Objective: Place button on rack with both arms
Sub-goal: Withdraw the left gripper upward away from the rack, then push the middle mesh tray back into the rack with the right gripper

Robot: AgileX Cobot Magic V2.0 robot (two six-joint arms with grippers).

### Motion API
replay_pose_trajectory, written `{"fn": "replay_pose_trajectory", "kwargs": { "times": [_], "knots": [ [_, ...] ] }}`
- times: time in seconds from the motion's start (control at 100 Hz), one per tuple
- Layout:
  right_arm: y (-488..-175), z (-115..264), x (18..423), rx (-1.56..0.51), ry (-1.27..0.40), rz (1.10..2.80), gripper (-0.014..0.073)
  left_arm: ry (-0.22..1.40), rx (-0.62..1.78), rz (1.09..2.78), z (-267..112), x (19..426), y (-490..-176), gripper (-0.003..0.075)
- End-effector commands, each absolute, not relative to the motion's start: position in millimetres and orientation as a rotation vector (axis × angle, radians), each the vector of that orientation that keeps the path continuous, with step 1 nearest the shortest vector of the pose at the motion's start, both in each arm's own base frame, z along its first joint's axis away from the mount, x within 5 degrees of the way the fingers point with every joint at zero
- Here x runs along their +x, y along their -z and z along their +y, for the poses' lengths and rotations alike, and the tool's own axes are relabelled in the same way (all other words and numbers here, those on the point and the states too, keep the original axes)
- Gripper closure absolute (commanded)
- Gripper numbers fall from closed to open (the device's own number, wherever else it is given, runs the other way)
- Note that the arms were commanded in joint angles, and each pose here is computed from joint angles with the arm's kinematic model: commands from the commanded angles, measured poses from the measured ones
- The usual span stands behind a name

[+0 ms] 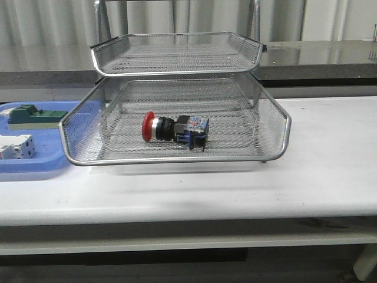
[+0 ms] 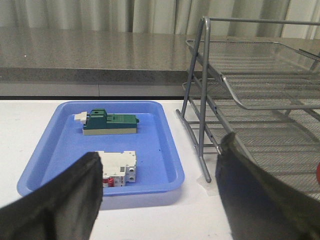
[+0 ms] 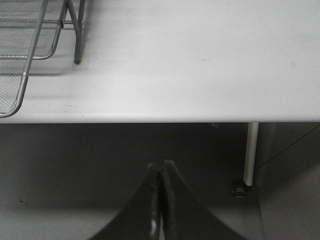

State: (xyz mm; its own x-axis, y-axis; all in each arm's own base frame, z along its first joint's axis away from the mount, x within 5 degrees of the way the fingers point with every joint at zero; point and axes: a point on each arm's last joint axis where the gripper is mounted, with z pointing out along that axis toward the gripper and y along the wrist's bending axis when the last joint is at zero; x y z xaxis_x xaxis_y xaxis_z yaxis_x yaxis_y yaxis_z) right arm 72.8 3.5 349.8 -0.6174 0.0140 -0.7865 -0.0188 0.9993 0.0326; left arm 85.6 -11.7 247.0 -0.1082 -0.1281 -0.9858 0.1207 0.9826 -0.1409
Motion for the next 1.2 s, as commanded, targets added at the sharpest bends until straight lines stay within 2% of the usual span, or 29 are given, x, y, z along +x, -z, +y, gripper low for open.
{"fn": "replay_pose_trajectory", "kwargs": {
  "times": [0.0, 0.26, 0.65, 0.82, 0.99, 1.19],
  "knots": [
    [-364.1, 2.0, 74.6, -0.012, -0.03, 2.147, 0.0662, 0.211, -0.042, 1.558, -9.3, 87.0, -264.4, 0.0372],
    [-364.1, 2.0, 74.6, -0.012, -0.03, 2.147, 0.0662, 0.211, -0.042, 1.558, -9.3, 87.0, -264.4, 0.0737],
    [-367.1, 7.8, 83.0, -0.019, -0.089, 2.109, 0.0662, 0.208, -0.039, 1.558, -9.3, 87.0, -264.4, 0.0741],
    [-353.8, 23.6, 114.0, -0.055, -0.166, 2.245, 0.0662, 0.208, -0.039, 1.559, -9.3, 87.0, -264.2, 0.0741],
    [-328.5, 49.7, 157.3, -0.184, -0.296, 2.404, 0.0662, 0.208, -0.039, 1.559, -9.3, 87.0, -264.2, 0.0741],
    [-296.9, 86.8, 192.3, -0.348, -0.414, 2.498, 0.066, 0.208, -0.039, 1.559, -9.3, 87.0, -264.2, 0.0741]
  ]
}}
